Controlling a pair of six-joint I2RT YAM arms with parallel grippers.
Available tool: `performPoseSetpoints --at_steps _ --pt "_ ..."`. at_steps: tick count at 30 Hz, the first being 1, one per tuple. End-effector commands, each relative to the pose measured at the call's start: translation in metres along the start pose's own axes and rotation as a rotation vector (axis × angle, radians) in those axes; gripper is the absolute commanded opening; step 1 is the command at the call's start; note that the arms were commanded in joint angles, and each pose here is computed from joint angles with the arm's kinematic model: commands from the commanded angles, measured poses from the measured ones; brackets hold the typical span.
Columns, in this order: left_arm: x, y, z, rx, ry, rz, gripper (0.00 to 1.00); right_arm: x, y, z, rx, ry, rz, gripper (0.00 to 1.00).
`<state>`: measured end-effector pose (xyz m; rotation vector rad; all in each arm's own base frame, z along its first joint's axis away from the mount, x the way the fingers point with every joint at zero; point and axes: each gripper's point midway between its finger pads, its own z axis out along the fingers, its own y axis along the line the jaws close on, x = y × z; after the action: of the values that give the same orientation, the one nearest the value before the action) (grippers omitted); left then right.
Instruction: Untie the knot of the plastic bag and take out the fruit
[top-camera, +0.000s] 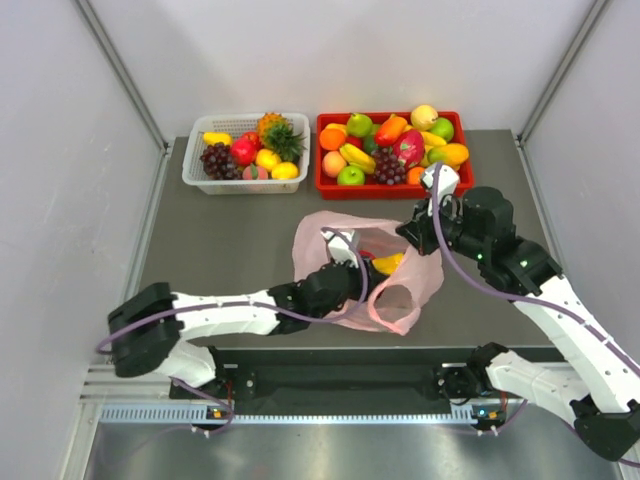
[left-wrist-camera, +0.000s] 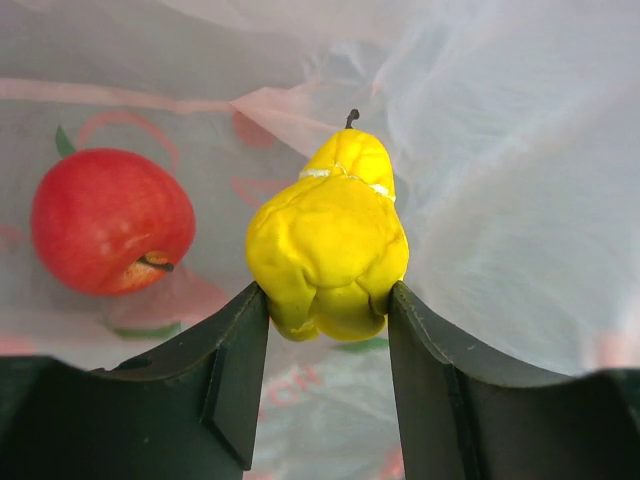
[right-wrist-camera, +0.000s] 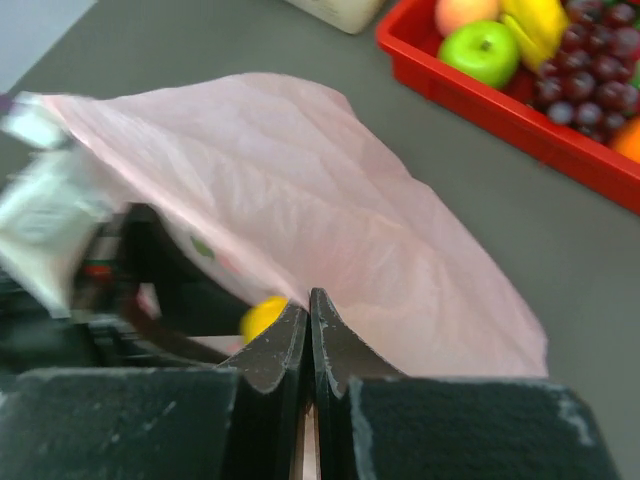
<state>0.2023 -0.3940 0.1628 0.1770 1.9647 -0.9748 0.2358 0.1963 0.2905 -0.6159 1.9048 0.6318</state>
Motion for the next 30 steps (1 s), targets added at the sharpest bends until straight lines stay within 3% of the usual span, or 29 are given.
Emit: performPoseSetpoints --at_steps 1,5,9,17,21,25,30 --pt "0.002 0.004 -0.030 0.004 0.057 0.003 0.00 -0.017 -0.030 -0.002 0.170 -0.088 0.036 0.00" --pt "0.000 0.010 -0.059 0.005 0.085 0.001 0.00 -0.017 -0.048 0.001 0.271 -0.097 0.060 0.00" --pt "-0.030 0.003 -0.089 0.046 0.018 -0.006 0.00 -0.010 -0.065 0.007 0.359 -0.071 0.086 0.00" --pt "-0.093 0.002 -0.117 0.035 -0.194 -0.005 0.00 -0.014 -0.078 0.000 0.434 -0.092 0.080 0.00" --pt "-0.108 -0.001 -0.119 0.045 -0.213 -0.014 0.00 -0.013 -0.071 0.001 0.392 -0.083 0.058 0.00" --pt "-0.147 -0.008 -0.135 0.043 -0.340 -0.032 0.00 -0.015 -0.077 -0.006 0.429 -0.094 0.043 0.00" --pt "-0.193 -0.025 -0.158 0.077 -0.449 -0.032 0.00 -0.020 -0.099 -0.025 0.579 -0.103 0.055 0.00"
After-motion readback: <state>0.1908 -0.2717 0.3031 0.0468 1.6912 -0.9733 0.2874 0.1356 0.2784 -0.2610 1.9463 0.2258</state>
